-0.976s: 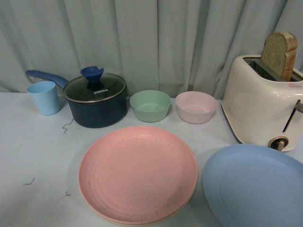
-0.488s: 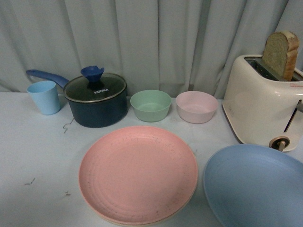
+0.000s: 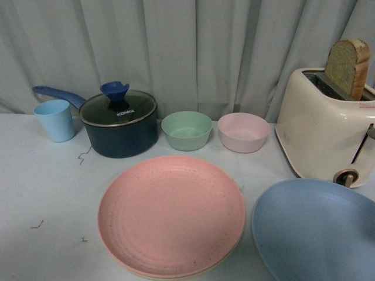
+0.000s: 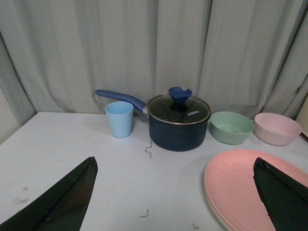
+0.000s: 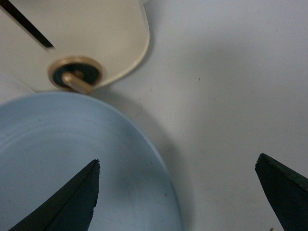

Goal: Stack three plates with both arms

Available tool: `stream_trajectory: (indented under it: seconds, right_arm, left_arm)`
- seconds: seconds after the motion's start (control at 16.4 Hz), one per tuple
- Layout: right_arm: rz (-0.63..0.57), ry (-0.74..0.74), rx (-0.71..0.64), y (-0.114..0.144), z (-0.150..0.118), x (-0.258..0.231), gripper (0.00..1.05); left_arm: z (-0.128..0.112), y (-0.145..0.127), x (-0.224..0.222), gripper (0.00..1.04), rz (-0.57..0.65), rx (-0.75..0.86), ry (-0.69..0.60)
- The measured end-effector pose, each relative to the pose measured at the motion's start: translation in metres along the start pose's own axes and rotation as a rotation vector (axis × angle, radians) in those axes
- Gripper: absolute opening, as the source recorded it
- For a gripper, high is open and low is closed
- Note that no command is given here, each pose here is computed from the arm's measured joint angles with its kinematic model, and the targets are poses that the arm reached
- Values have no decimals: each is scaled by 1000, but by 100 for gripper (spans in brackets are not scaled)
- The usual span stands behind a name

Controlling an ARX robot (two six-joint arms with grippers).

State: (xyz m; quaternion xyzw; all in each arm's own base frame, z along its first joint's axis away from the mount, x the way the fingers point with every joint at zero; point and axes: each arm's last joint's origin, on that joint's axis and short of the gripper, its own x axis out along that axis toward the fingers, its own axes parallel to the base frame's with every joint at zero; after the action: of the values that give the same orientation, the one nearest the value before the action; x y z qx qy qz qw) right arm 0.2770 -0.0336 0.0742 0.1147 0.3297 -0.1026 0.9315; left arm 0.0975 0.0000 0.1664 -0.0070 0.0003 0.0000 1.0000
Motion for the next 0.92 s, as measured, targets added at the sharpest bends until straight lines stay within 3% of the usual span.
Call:
stream_trajectory:
  seconds: [0.49,0.55,0.92]
  right_arm:
    - [-24,112,35,19,-20,32,98]
    - [-24,123,37,20,-23,33,92]
    - [-21,111,37,20,-27,27,26]
  left_arm:
    - [0,0,0,98,0,0,0]
    - [0,0,0,98,0,0,0]
    - [0,0,0,98,0,0,0]
